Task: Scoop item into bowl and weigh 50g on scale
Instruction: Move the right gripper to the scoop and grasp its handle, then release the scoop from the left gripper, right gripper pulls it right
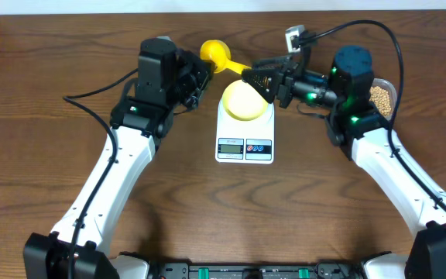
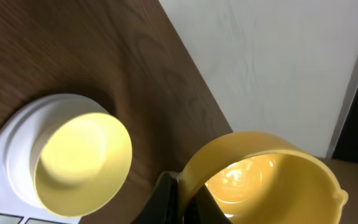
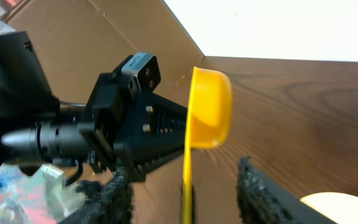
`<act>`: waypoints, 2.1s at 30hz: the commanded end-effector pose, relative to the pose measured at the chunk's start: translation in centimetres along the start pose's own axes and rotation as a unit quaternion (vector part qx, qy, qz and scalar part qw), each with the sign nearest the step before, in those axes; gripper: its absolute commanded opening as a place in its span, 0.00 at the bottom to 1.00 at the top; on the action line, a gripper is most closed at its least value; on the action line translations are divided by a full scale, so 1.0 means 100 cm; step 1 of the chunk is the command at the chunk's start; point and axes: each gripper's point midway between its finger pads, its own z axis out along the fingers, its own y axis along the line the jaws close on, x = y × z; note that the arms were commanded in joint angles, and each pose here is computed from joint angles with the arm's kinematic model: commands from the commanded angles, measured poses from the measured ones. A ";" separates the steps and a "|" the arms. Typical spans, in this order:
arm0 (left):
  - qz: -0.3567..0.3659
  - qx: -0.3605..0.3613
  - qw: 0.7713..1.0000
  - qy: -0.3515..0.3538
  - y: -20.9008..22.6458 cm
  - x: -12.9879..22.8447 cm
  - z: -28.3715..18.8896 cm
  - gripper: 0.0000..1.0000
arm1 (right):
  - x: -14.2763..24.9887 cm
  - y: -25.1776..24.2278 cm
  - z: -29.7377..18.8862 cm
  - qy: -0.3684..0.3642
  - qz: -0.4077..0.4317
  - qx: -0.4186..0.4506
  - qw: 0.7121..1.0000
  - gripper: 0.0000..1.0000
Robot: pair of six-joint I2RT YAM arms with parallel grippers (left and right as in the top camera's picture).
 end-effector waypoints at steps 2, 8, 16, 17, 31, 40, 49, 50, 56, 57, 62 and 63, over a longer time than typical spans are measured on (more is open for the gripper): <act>0.030 0.007 0.999 0.022 -0.007 0.015 0.004 0.07 | -0.007 0.003 0.009 -0.016 0.003 0.021 1.000 0.46; 0.032 0.007 0.999 0.027 -0.008 0.020 0.005 0.08 | -0.005 0.003 0.010 -0.016 0.004 0.024 1.000 0.38; 0.032 0.007 0.999 0.027 -0.008 0.020 0.005 0.07 | -0.005 0.002 0.010 -0.016 0.006 0.028 0.999 0.24; 0.032 0.007 0.999 0.027 -0.008 0.020 0.005 0.07 | -0.004 0.002 0.010 -0.015 0.007 0.028 0.999 0.23; 0.033 0.006 0.999 0.036 -0.007 0.023 0.005 0.07 | 0.001 0.003 0.010 -0.004 0.007 0.022 1.000 0.05; 0.030 -0.002 0.999 0.040 -0.003 0.025 0.005 0.08 | 0.001 0.004 0.009 -0.001 0.004 0.018 1.000 0.01; 0.029 0.002 0.999 0.035 -0.004 0.021 0.004 0.44 | 0.002 -0.015 -0.003 0.007 0.026 0.037 0.999 0.01; 0.030 0.004 0.999 0.034 -0.005 0.021 0.004 0.47 | 0.004 -0.016 -0.004 0.010 0.027 0.039 0.999 0.01; 0.117 0.044 0.992 0.017 -0.025 0.015 0.001 0.53 | 0.014 -0.036 -0.010 0.023 0.048 0.083 0.995 0.01; 0.153 0.052 0.987 0.011 -0.030 0.013 -0.003 0.53 | 0.014 -0.040 -0.013 0.024 0.054 0.089 0.994 0.01; 0.208 0.054 0.977 -0.016 -0.034 -0.004 -0.019 0.57 | 0.014 -0.057 -0.032 0.028 0.065 0.117 0.991 0.01; 0.214 0.052 0.975 -0.018 -0.032 -0.007 -0.022 0.58 | 0.014 -0.059 -0.036 0.029 0.067 0.122 0.990 0.01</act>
